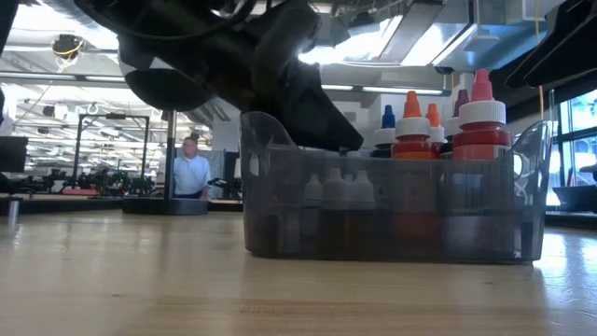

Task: Pick & Place food coloring
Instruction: Put the small food coloring bottle into the black bin

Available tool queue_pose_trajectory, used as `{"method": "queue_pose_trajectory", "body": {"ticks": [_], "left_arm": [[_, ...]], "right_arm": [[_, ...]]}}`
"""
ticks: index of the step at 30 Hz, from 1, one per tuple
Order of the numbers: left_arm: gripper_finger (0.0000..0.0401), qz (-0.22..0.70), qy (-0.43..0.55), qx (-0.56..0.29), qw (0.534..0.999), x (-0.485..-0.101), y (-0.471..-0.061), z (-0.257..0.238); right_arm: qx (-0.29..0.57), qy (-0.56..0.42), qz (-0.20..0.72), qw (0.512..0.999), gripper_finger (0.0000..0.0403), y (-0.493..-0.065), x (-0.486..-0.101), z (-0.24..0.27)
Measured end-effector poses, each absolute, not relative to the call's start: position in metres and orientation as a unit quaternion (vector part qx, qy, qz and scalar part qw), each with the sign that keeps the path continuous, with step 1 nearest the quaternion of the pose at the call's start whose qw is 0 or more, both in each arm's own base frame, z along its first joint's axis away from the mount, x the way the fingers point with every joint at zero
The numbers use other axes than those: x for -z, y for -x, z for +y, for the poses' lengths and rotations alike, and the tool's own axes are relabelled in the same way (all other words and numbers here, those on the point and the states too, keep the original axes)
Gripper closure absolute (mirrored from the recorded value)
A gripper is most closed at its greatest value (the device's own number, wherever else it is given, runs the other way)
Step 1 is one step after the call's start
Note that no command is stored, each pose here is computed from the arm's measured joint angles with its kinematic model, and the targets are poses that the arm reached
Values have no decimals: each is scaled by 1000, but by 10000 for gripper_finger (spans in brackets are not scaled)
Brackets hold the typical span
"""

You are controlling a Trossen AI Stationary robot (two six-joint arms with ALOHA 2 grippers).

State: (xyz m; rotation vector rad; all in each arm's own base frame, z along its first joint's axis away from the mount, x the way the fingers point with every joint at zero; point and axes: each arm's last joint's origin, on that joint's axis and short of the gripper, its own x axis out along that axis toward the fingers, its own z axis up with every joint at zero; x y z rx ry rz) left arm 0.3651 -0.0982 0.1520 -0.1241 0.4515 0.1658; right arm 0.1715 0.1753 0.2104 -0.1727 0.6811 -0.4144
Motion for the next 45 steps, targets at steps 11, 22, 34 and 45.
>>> {"method": "queue_pose_trajectory", "body": {"ticks": [11, 22, 34, 45], "left_arm": [[329, 241, 51, -90, 965, -149, -363, -97], [327, 241, 33, -105, 964, -142, -366, -95], [318, 243, 28, -96, 965, -142, -366, -96], [307, 245, 22, -93, 965, -141, -366, -96]], "right_arm": [[202, 84, 330, 918, 170, -172, -210, 175], [202, 84, 330, 918, 170, -172, -210, 175], [202, 84, 330, 918, 170, -171, -211, 175], [202, 84, 330, 918, 170, -172, -211, 175]]}}
